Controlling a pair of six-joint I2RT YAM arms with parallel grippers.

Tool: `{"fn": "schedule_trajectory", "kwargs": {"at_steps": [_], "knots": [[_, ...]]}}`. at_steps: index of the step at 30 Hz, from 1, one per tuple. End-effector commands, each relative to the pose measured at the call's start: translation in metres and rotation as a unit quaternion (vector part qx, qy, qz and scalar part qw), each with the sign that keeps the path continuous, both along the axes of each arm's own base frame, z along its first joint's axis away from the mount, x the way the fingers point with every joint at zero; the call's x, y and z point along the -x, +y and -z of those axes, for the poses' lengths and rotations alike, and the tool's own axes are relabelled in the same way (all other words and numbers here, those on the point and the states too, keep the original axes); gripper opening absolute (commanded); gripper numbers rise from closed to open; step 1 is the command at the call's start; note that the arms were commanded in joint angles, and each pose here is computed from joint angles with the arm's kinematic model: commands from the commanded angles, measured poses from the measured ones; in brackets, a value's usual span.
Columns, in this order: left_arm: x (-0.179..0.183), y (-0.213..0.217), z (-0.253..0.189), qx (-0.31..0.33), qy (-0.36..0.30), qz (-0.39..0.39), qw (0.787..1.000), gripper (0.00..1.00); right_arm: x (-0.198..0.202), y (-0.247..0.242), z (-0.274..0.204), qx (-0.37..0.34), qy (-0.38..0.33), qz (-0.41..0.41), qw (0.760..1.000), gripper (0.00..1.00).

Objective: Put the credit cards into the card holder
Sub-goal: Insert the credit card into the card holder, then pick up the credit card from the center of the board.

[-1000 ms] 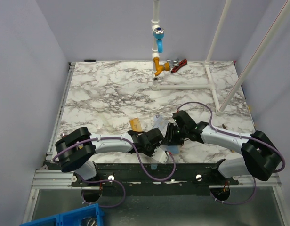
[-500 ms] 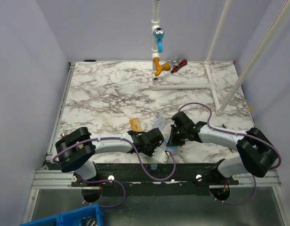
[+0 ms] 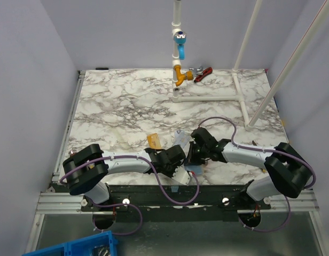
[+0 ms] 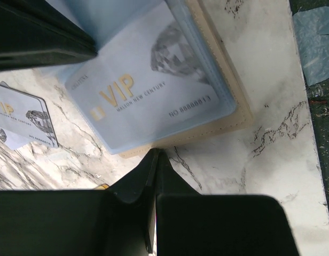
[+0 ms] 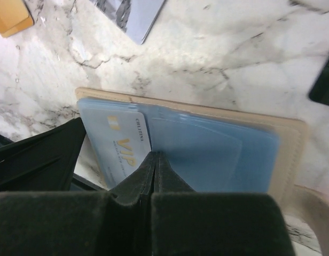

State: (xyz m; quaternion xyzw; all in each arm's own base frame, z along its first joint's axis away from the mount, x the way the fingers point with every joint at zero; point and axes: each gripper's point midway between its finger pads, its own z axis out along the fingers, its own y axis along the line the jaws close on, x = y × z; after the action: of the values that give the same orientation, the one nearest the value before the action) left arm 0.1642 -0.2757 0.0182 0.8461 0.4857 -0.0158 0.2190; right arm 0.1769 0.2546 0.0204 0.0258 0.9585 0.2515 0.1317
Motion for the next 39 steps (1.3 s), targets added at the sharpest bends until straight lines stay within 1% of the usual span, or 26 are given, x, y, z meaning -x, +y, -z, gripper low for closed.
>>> {"fn": "schedule_trajectory", "kwargs": {"at_steps": [1, 5, 11, 12, 13, 14, 15, 18, 21, 25, 27, 29, 33, 36, 39], "knots": [[-0.004, -0.007, -0.002, 0.009, -0.006, -0.002, 1.000, 0.00, 0.005, 0.021, -0.005, -0.018, 0.005, -0.018, 1.000, 0.01], [-0.004, -0.008, -0.004, 0.011, -0.006, -0.003, 1.000, 0.00, 0.009, 0.025, -0.005, -0.025, 0.011, -0.029, 0.999, 0.01], [-0.004, -0.003, -0.004, 0.007, -0.006, -0.008, 1.000, 0.00, 0.010, 0.002, -0.006, 0.014, 0.002, -0.011, 1.000, 0.01], [-0.005, -0.001, -0.005, 0.006, -0.007, -0.011, 1.000, 0.00, 0.010, -0.003, -0.009, 0.017, -0.001, -0.008, 1.000, 0.04], [-0.006, 0.000, -0.006, 0.006, -0.006, -0.015, 1.000, 0.00, 0.008, -0.008, -0.011, 0.022, -0.004, -0.004, 1.000, 0.09], [-0.007, 0.000, -0.008, 0.008, -0.005, -0.019, 1.000, 0.00, 0.005, -0.013, -0.015, 0.025, -0.010, 0.002, 1.000, 0.16], [-0.008, 0.001, -0.011, 0.011, -0.002, -0.025, 1.000, 0.00, 0.002, -0.019, -0.018, 0.029, -0.013, 0.008, 0.999, 0.25], [-0.014, 0.002, -0.025, 0.021, 0.009, -0.049, 0.999, 0.00, -0.018, -0.039, -0.034, 0.031, -0.032, 0.037, 0.998, 0.41], [-0.011, -0.001, -0.041, 0.039, 0.046, -0.067, 0.996, 0.00, -0.044, -0.063, -0.047, 0.037, -0.048, 0.074, 0.995, 0.52], [-0.015, -0.013, -0.073, 0.075, 0.093, -0.094, 0.988, 0.01, -0.075, -0.089, -0.055, 0.073, -0.069, 0.123, 0.987, 0.61], [-0.019, -0.024, -0.088, 0.098, 0.118, -0.110, 0.982, 0.01, -0.086, -0.105, -0.051, 0.094, -0.072, 0.151, 0.981, 0.63], [-0.030, -0.039, -0.100, 0.125, 0.134, -0.141, 0.973, 0.02, -0.093, -0.120, -0.044, 0.105, -0.067, 0.176, 0.977, 0.63], [-0.048, -0.073, -0.112, 0.165, 0.171, -0.191, 0.952, 0.02, -0.100, -0.143, -0.036, 0.115, -0.072, 0.222, 0.966, 0.62], [-0.057, -0.095, -0.110, 0.181, 0.224, -0.219, 0.932, 0.02, -0.103, -0.157, -0.033, 0.131, -0.080, 0.251, 0.956, 0.60], [-0.065, -0.111, -0.102, 0.184, 0.268, -0.246, 0.913, 0.02, -0.103, -0.159, -0.029, 0.134, -0.079, 0.257, 0.954, 0.58]]}}
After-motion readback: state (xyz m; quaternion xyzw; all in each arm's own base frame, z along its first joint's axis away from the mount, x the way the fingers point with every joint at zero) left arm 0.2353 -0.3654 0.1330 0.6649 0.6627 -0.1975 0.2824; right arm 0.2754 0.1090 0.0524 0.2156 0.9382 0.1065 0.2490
